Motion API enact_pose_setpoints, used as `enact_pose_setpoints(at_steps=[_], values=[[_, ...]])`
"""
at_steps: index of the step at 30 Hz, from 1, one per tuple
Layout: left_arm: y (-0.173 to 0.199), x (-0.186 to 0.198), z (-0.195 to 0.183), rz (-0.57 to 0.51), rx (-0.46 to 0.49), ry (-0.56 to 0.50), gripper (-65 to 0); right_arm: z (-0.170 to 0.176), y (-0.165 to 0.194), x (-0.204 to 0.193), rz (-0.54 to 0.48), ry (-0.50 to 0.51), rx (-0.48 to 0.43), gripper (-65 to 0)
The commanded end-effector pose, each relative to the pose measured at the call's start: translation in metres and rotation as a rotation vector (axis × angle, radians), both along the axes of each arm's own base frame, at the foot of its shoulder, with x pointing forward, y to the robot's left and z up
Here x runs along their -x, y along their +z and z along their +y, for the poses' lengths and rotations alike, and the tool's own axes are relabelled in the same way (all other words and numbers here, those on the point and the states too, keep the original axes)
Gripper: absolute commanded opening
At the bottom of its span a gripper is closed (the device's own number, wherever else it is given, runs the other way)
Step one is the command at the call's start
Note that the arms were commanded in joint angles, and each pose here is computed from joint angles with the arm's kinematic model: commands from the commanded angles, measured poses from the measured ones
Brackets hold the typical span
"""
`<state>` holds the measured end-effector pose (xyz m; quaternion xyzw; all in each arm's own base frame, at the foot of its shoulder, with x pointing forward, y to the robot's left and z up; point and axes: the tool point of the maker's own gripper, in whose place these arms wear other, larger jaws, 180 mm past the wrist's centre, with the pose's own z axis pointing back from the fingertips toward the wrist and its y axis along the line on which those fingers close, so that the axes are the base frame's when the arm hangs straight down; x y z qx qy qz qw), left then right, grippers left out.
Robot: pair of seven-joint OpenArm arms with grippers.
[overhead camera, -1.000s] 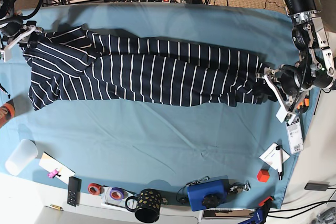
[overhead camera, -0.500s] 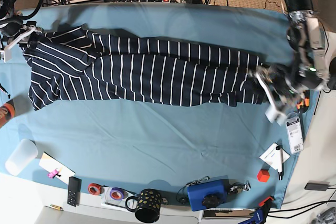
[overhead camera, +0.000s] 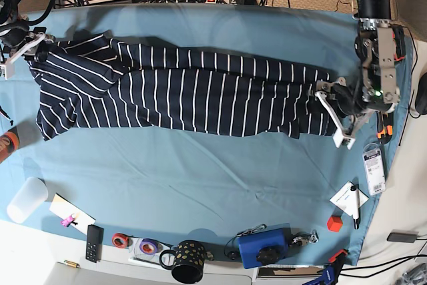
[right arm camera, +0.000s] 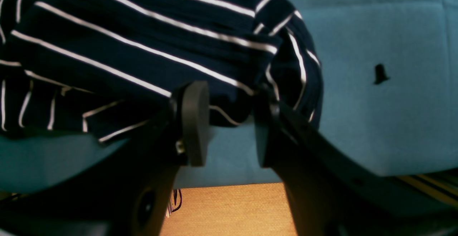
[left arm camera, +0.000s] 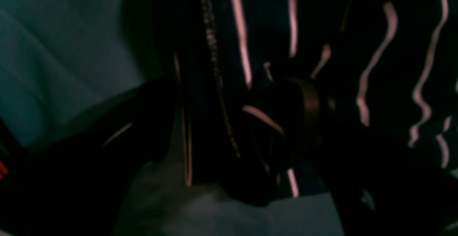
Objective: Layout the t-shirt on the table in an organized manner, then fold the t-shirt properly
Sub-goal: 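Grasp the shirt end with the left gripper and fold it inward, then move the left gripper over the shirt's middle and grasp the strip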
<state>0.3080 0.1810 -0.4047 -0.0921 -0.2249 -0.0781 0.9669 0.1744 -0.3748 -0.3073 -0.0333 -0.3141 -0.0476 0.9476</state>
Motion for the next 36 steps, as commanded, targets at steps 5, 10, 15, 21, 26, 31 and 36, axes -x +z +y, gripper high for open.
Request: enact_pose_setpoints(at_steps=[5, 10, 15, 21, 26, 31, 36], values=[[-0.016, 0.033, -0.038, 0.156, 0.245, -0.105, -21.0, -0.004, 0.012, -0.006, -0.036, 0.012, 0.028, -43.6], [-0.003, 0.034, -0.059, 0.137, 0.377, -0.152, -28.9, -0.004, 0.012, -0.006, -0.035, 0.012, 0.028, -43.6], [-0.006, 0.032, -0.054, 0.134, 0.345, -0.147, -41.4, -0.004, 0.012, -0.006, -0.035, 0.012, 0.028, -43.6], [0.001, 0.015, -0.026, 0.080, 0.265, -0.079, -65.0, -0.004, 0.012, -0.006, -0.036, 0.012, 0.028, -43.6], [0.045, -0.022, 0.010, -0.080, 0.259, 0.013, -65.0, -0.004, 0.012, -0.007, -0.036, 0.012, 0.027, -43.6], [0.079, -0.031, 0.054, -0.175, 0.139, 0.002, -65.0, -0.004, 0.014, -0.008, -0.047, 0.013, 0.029, -43.6], [0.100, -0.026, 0.074, -0.203, 0.050, -0.045, -65.0, -0.005, 0.019, -0.014, -0.093, 0.015, 0.033, -43.6]])
